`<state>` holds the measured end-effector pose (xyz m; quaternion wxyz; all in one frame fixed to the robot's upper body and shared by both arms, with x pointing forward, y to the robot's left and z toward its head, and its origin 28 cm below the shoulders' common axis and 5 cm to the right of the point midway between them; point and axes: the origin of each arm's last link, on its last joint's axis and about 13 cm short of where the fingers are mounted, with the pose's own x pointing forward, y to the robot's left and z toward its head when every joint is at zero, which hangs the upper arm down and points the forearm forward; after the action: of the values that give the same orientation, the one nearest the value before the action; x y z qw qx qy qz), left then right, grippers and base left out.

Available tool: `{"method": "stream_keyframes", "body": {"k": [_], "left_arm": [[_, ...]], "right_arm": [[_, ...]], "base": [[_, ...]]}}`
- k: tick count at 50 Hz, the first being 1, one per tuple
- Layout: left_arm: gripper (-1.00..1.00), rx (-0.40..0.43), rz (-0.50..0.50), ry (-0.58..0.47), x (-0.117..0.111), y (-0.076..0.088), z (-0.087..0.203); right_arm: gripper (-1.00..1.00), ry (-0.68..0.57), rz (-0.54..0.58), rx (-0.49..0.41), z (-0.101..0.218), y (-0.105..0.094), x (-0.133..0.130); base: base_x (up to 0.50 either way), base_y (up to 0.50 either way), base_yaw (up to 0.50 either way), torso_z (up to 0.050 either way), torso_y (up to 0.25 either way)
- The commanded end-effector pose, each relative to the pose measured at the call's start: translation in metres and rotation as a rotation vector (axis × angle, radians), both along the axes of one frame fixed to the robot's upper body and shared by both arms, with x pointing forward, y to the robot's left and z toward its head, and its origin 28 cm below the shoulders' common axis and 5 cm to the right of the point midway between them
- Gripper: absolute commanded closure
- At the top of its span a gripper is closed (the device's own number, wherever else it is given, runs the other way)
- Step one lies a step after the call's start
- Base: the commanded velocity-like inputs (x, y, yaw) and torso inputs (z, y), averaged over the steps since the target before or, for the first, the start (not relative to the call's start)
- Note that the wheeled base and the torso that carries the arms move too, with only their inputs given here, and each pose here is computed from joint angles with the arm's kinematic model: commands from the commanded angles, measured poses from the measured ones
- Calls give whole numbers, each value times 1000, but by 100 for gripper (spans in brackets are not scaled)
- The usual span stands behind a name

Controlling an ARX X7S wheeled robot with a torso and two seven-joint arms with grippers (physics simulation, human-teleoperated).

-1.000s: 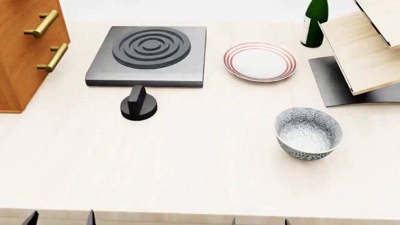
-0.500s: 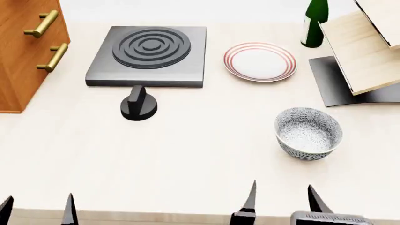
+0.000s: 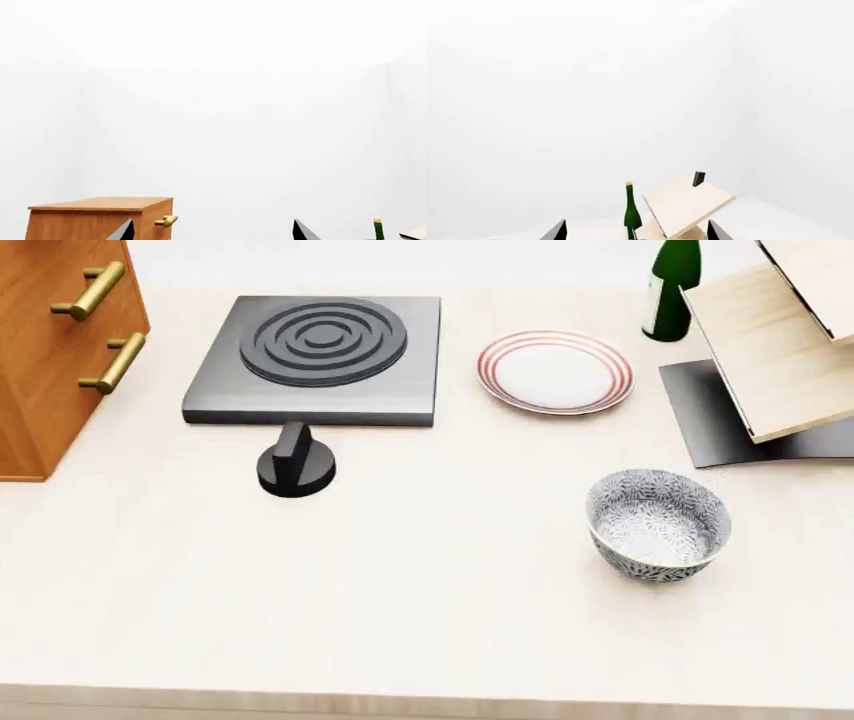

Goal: Put the bowl on the stove.

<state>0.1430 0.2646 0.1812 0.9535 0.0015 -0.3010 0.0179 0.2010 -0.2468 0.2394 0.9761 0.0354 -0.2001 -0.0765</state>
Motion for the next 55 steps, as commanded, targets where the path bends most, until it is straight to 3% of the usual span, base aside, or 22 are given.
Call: {"method": "stream_keyframes", "body": {"k": [1,7,15,55], "left_arm": [[-100,27,-33,-175,-36,3,39],[-100,24,-22,-228,-47,6,47],[-100,20,-17,-254,-52,7,51],[-100,25,7,-235,-49,8,50]], "right_arm": [[-100,-170,-87,34,34,-40,-59],[-100,-211,-119,74,34,-52,-76],[-100,-231,-123,86,31,-54,-79],[-100,-167,-75,56,19,-43,-63]], "base": [[0,0,0,0,0],[0,0,0,0,0],[0,53,0,0,0],[0,500,0,0,0]]}}
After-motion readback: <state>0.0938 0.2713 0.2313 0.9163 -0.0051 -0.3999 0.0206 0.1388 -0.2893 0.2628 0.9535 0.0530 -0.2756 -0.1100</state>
